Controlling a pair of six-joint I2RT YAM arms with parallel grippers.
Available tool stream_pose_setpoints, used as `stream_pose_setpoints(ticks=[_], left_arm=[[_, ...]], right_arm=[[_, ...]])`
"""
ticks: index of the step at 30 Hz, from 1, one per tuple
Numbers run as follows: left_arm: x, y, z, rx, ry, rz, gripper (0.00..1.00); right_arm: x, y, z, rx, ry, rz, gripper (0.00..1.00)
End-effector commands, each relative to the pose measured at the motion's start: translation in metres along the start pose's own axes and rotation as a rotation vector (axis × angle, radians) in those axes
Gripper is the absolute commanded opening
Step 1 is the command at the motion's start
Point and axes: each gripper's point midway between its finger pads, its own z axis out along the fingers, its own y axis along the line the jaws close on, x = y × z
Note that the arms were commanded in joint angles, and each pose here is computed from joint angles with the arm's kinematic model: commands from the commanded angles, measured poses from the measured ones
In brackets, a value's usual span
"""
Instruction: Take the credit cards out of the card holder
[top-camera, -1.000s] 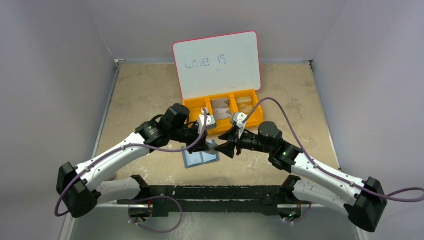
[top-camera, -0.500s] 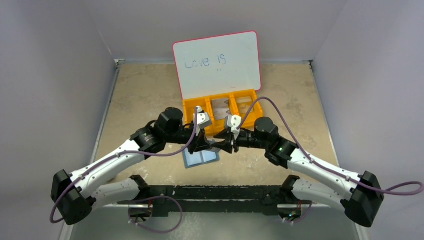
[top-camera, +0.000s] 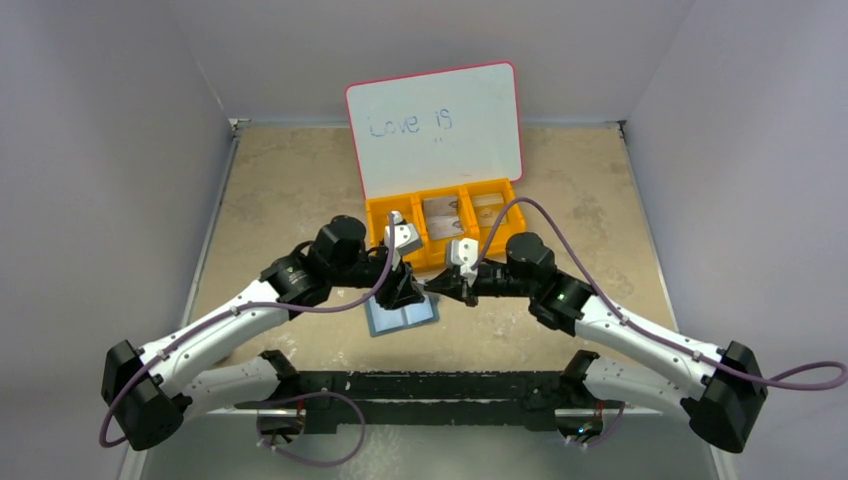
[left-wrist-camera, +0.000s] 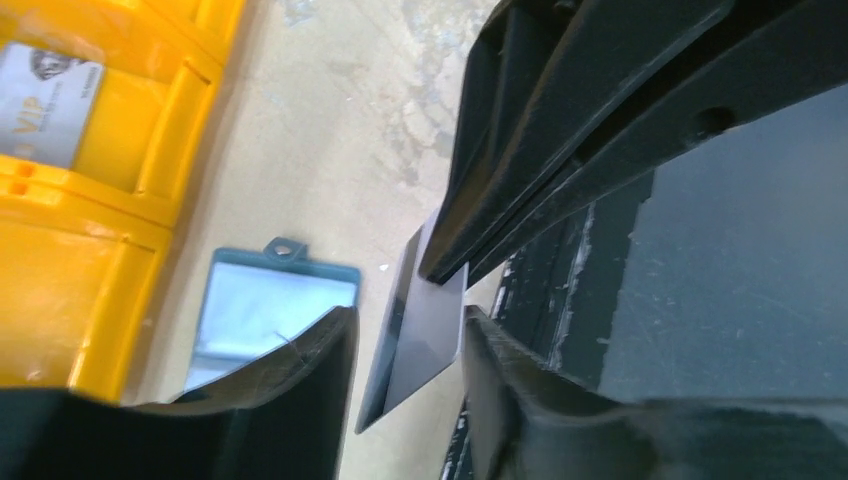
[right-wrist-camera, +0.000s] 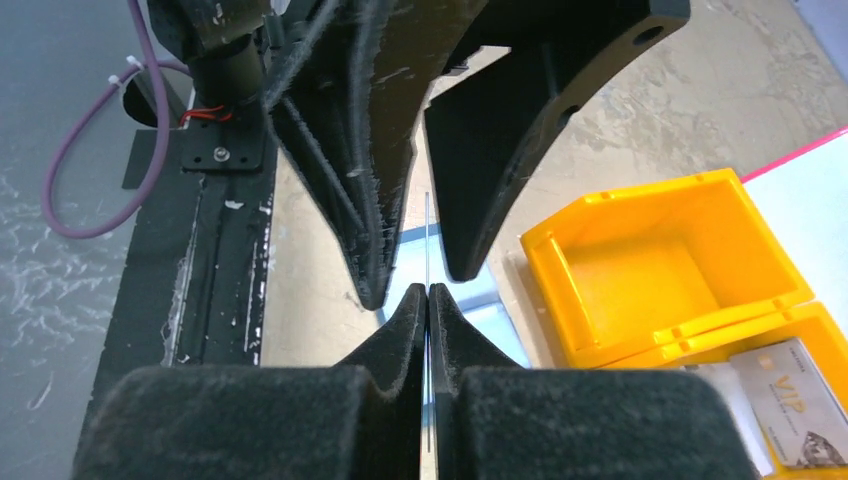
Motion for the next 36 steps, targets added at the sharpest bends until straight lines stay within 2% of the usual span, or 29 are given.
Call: stream_pose_setpoints(ticks=[1, 3, 5, 10, 12, 19, 26, 36], left_arm=[[-0.022, 0.013, -0.012, -0.115, -0.055, -0.003, 0.52], [-0.034, 0.033, -0.024, -0.264, -0.134, -0.040, 0.63], [-0.046, 0.058, -0.046, -0.460, -0.242, -0.107, 0.69], [-0.045, 0.096, -0.113, -0.817, -0.481, -0.271, 0.74], [-0.040, 0.100, -0.128, -0.877, -0.530, -0.305, 0.74], [-0.019, 0.101, -0.113, -0.859, -0.447, -0.338, 0.72], [-0.016, 0.098, -0.102, -0.814, -0.437, -0.356, 0.72], [-0.009, 0.098, -0.109, -0.830, -0.455, -0.373, 0.72]], right_arm=[[-0.029, -0.012, -0.004, 0.048, -0.053, -0.091, 0.00], [-0.025, -0.024, -0.003, 0.103, -0.039, -0.096, 0.00], [-0.016, -0.041, -0.002, 0.186, 0.001, -0.095, 0.00], [0.008, -0.099, -0.007, 0.312, 0.136, -0.061, 0.00], [0.016, -0.123, -0.014, 0.317, 0.172, -0.049, 0.00], [0.036, -0.180, -0.023, 0.236, 0.330, -0.120, 0.00], [0.085, -0.211, -0.010, 0.047, 0.534, -0.113, 0.00], [0.102, -0.239, 0.002, -0.028, 0.571, -0.172, 0.00]])
